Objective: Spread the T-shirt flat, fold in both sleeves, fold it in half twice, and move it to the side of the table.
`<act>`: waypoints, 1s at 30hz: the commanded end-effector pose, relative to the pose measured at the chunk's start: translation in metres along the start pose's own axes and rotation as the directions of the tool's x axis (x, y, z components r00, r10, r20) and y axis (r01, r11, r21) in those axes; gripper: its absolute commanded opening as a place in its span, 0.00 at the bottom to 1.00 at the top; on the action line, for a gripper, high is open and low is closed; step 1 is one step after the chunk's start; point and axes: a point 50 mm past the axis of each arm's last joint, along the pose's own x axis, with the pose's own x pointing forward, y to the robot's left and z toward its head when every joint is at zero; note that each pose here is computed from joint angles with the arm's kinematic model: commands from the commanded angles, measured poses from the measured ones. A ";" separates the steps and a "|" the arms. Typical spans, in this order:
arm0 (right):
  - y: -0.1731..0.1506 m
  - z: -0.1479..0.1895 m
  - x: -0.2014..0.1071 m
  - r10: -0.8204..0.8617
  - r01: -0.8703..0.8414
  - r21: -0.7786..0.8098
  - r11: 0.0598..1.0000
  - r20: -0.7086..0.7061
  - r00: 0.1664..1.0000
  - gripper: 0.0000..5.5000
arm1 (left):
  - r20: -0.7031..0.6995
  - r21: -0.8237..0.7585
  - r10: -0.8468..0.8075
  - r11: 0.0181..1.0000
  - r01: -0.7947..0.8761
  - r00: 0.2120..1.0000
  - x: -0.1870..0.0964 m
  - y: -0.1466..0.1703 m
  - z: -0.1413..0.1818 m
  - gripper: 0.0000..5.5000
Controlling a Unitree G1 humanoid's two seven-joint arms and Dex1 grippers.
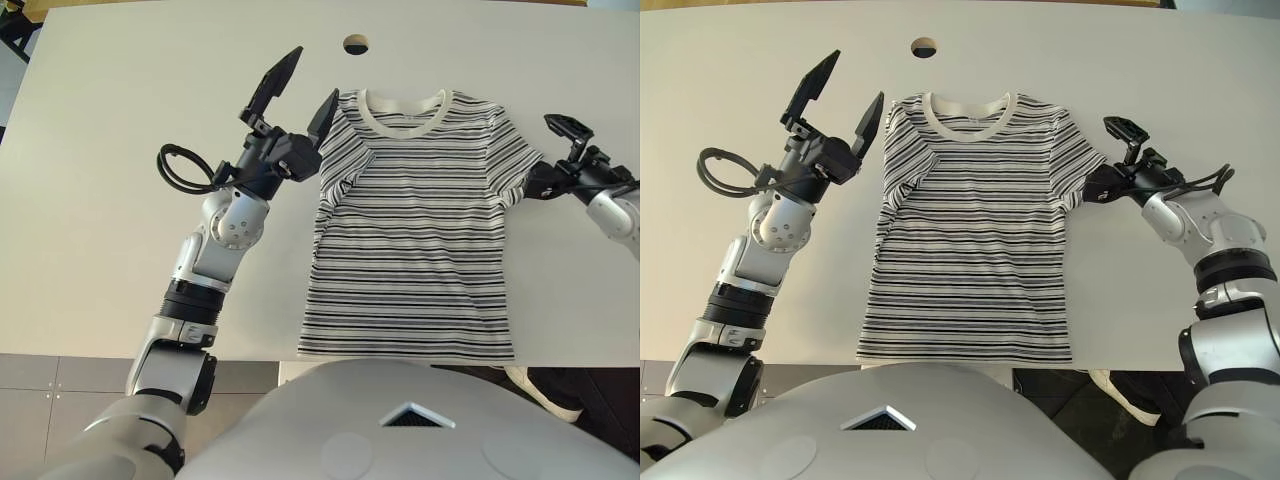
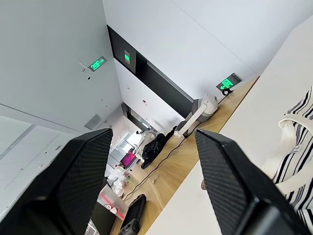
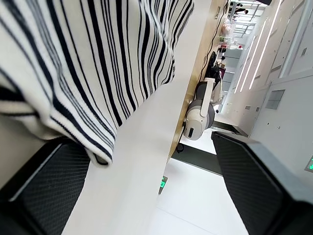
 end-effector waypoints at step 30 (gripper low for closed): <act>0.051 0.015 -0.010 0.063 -0.064 0.145 0.987 0.012 0.998 0.02 | 0.048 -0.015 -0.005 1.000 0.006 0.999 -0.009 0.003 0.021 0.57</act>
